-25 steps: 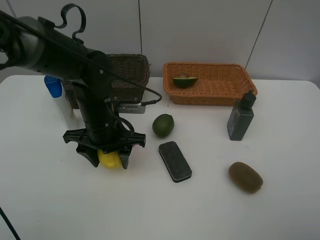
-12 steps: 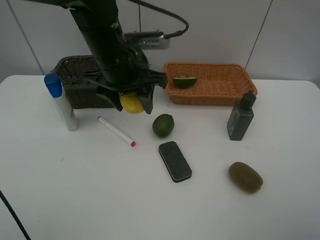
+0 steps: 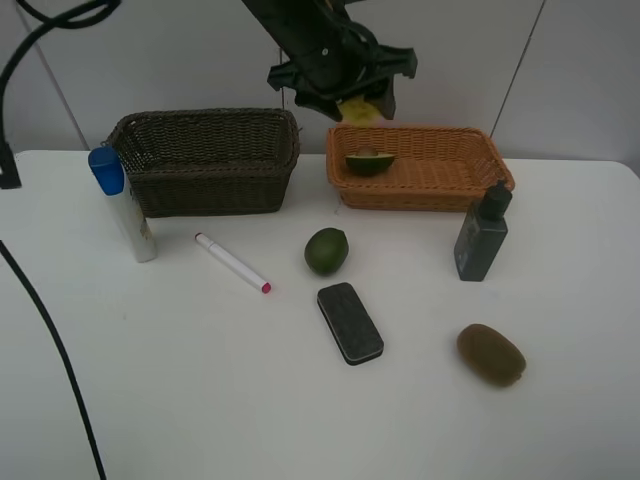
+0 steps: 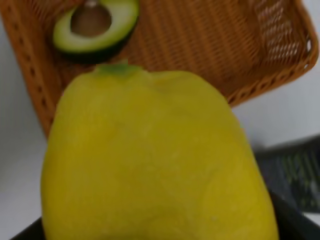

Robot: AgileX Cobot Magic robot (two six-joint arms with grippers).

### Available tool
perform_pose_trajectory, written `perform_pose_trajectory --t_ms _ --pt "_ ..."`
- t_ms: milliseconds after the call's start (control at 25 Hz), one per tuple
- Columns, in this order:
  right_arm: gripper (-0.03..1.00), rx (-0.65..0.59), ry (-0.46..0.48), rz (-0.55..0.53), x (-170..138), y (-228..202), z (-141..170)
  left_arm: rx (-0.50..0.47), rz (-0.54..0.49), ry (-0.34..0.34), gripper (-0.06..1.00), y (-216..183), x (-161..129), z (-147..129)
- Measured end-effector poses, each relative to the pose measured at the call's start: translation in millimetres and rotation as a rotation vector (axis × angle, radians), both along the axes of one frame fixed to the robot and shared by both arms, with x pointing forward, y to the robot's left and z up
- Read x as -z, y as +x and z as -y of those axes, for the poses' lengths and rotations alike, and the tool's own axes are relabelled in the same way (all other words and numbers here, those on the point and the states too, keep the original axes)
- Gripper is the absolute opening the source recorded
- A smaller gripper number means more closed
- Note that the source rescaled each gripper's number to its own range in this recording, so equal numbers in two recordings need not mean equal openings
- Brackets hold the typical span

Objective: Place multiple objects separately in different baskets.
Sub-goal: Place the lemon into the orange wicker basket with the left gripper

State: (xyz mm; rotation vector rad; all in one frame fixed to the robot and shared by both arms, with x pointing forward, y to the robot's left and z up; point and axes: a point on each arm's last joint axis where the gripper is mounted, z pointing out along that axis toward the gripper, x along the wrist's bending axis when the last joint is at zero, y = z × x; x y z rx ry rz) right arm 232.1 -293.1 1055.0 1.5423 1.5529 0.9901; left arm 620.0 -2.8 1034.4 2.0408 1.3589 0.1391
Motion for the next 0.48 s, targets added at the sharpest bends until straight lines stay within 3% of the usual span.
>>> perform_pose_trajectory --t_ms 280,480 --pt "1.0 0.0 0.0 0.0 0.0 0.0 0.0 -0.022 0.19 -0.143 0.73 45.8 44.4 33.1" --pt "1.0 0.0 0.0 0.0 0.0 0.0 0.0 -0.041 0.214 -0.151 0.78 60.8 88.1 42.4"
